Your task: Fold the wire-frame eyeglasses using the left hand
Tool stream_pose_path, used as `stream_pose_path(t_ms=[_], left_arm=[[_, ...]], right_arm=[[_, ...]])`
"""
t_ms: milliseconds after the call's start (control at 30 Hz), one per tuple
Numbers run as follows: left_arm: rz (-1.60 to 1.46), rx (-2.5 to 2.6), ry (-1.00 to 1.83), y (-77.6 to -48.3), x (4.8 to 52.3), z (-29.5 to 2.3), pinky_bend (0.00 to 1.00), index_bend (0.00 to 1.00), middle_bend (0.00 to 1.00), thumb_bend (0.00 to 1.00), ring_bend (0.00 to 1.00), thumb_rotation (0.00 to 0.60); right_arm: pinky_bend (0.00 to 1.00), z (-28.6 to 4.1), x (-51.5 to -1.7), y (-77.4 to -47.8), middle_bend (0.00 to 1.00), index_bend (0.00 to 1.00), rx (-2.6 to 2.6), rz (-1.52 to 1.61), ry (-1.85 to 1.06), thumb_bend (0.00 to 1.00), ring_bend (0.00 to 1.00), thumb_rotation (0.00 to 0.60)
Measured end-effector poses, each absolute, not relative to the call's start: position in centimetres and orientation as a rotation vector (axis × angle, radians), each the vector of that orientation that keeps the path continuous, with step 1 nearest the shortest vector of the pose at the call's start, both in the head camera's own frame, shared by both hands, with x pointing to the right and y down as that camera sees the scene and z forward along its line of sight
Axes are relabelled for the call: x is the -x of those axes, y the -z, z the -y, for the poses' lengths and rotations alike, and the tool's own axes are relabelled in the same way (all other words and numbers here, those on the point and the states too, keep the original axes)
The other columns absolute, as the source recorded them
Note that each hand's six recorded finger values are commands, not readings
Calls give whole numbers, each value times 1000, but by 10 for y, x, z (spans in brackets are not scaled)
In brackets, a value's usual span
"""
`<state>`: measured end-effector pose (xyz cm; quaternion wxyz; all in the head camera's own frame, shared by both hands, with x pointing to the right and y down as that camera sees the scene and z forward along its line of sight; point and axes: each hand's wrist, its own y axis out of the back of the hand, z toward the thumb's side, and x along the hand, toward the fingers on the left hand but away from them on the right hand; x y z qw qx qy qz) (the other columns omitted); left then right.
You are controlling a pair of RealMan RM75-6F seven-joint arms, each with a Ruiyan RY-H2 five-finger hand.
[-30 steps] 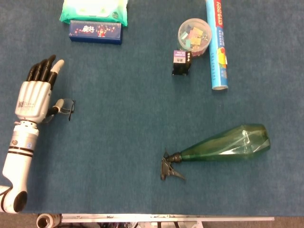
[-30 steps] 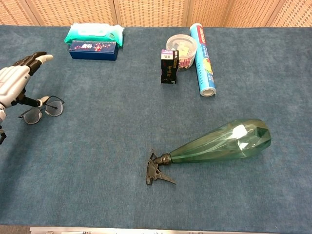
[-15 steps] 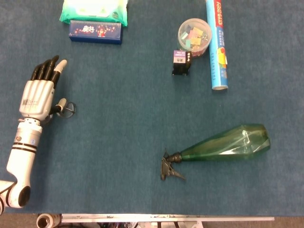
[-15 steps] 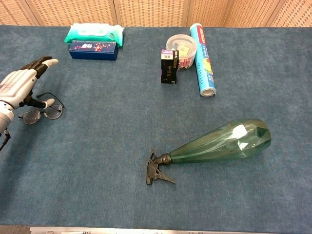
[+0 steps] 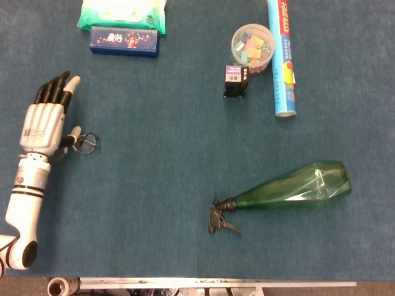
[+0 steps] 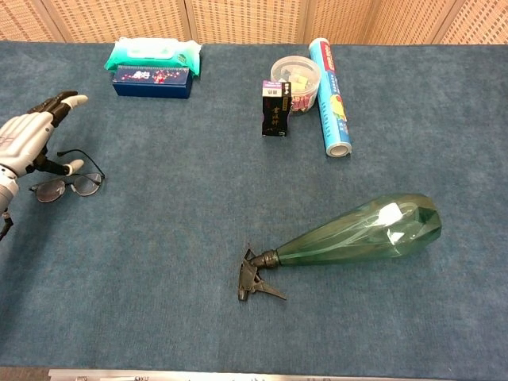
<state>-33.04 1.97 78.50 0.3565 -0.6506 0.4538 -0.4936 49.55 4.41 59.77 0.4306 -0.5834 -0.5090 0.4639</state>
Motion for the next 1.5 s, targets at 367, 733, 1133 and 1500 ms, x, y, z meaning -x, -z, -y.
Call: stream_pose_path(t_ms=[367, 733, 1133, 1500], left_arm=[[-1245, 1563, 1300, -747, 363, -25, 76, 0, 0, 261, 0, 600], [-1302, 1561, 1196, -691, 340, -24, 76, 0, 0, 261, 0, 600], [-1223, 1603, 1124, -651, 292, -36, 76, 0, 0, 261, 0, 600], [-1162, 1672, 1117, -666, 254, -30, 76, 0, 0, 261, 0, 600]], right_arm=[[511, -44, -495, -597, 231, 52, 1458, 1270, -1145, 14, 214, 600], [511, -43, -493, -597, 231, 52, 1459, 1272, -1140, 14, 214, 600], [511, -44, -496, -596, 231, 52, 1459, 1282, -1136, 14, 215, 600], [511, -46, -501, -596, 231, 52, 1455, 1298, -1138, 15, 215, 600]])
